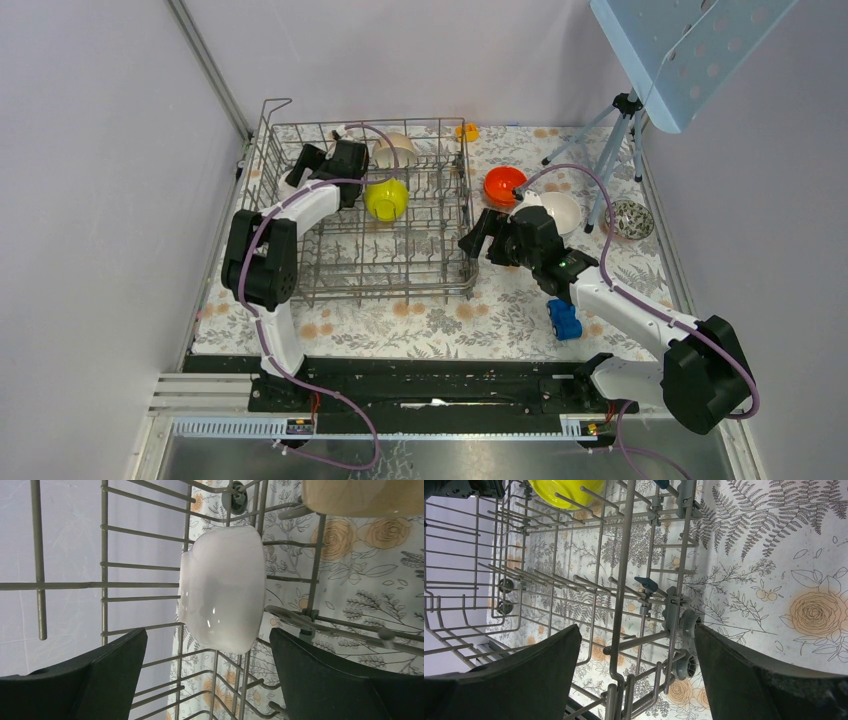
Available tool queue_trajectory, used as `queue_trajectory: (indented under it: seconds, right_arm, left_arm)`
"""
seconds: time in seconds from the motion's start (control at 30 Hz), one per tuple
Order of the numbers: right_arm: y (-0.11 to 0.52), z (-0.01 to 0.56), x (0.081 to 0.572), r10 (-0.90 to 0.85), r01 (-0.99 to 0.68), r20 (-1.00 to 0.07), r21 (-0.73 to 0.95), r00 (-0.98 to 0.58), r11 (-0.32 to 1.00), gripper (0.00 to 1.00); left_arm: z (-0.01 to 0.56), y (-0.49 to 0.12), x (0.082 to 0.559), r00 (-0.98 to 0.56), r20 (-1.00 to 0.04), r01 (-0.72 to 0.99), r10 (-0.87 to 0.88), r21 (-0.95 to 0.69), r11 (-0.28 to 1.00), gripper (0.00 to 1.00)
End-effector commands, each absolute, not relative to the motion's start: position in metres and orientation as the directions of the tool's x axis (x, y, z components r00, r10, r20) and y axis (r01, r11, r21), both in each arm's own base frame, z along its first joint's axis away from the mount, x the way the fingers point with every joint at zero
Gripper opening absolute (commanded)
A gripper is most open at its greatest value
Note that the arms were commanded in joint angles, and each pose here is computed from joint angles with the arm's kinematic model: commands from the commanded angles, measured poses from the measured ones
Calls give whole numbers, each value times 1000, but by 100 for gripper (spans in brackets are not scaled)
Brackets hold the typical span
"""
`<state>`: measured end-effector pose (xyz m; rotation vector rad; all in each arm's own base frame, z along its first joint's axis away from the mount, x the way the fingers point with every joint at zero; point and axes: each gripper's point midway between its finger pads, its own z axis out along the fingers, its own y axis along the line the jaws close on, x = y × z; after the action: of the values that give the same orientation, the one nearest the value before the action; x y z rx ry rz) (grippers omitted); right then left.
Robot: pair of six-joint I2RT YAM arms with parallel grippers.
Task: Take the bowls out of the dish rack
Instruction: Pick up the bowl from the dish rack.
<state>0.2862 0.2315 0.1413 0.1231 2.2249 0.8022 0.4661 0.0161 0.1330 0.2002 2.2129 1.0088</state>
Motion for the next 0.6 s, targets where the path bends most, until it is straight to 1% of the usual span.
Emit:
queue_trajectory:
  seconds: [0.0, 0.13, 0.33, 0.57]
  right_arm:
    - [238, 149, 286, 319, -190, -638, 598, -701, 779, 91]
    - [237, 147, 284, 317, -190, -637, 597, -703, 779, 91]
    - [236, 145, 283, 318, -187, -638, 595, -701, 782, 91]
    - [238, 141, 283, 316, -187, -631, 600, -709, 778, 91]
  left_arm:
    - [149, 28, 469, -731, -556, -199, 395, 727, 657, 96]
    - [142, 31, 471, -743, -540, -198, 396, 742, 640, 94]
    - [153, 33, 476, -723, -570, -246, 391, 741, 625, 89]
    - [150, 35, 475, -728, -560, -244, 397, 751, 613, 85]
